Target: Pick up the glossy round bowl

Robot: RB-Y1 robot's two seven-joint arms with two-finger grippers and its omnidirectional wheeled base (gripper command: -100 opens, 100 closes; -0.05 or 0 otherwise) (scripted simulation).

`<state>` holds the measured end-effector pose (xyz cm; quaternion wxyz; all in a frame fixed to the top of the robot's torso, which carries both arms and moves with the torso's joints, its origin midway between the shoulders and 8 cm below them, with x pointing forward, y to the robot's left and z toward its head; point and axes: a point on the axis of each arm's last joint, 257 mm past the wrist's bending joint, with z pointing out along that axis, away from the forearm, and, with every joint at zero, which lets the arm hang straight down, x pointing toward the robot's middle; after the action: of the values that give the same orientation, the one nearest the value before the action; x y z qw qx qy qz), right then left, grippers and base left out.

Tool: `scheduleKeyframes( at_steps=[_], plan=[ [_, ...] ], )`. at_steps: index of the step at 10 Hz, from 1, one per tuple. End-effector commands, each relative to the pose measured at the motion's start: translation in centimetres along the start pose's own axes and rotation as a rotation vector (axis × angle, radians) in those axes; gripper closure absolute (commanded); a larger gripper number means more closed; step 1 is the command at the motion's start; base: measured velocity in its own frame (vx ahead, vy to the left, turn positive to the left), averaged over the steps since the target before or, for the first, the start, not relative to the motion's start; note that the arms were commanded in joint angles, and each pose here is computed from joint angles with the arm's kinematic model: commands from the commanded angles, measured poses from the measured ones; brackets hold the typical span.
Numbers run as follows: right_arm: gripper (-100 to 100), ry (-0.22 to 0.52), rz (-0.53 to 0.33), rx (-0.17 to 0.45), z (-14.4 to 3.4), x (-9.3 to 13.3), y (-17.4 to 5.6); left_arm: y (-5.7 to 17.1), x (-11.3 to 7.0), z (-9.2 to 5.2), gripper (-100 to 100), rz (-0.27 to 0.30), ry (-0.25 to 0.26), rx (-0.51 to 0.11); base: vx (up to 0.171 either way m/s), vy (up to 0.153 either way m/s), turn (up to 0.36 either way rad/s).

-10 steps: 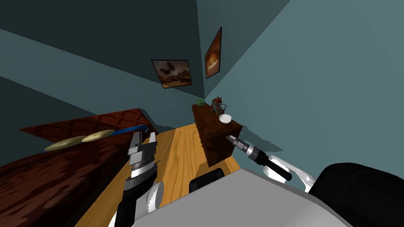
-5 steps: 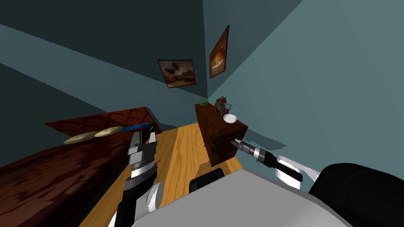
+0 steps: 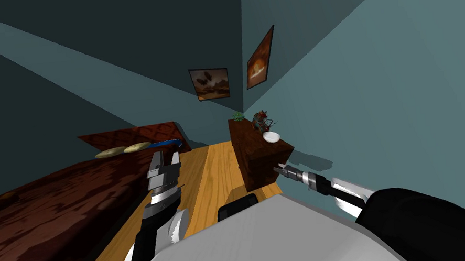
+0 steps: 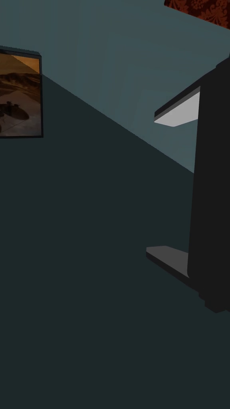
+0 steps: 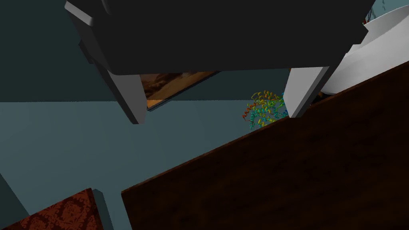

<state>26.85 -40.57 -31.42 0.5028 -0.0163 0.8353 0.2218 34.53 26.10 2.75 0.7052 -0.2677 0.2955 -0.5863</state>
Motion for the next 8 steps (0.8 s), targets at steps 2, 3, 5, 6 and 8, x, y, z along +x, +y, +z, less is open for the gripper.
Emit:
scheduleKeyframes(
  at_steps=[2,3,5,6,8],
  plan=[
    [-100,0.045,-0.031,0.023,-1.0,1.1,-1.8,0.0,0.0,0.0,0,0.0,0.0,0.0,0.024,0.044,0.024],
    [-100,0.107,-0.082,0.031,-2.3,1.8,-3.1,0.0,0.0,0.0,0,0.0,0.0,0.0,0.022,0.052,0.165],
    [-100,0.172,-0.124,0.058,-4.1,2.8,-5.1,0.0,0.0,0.0,0,0.0,0.0,0.0,0.038,0.053,0.083],
    [-100,0.186,-0.127,0.081,-4.7,3.0,-6.2,0.0,0.0,0.0,0,0.0,0.0,0.0,0.041,0.055,0.068],
    [-100,0.254,-0.174,0.109,-6.7,3.6,-8.4,0.0,0.0,0.0,0,0.0,0.0,0.0,0.037,0.054,0.11]
  ],
)
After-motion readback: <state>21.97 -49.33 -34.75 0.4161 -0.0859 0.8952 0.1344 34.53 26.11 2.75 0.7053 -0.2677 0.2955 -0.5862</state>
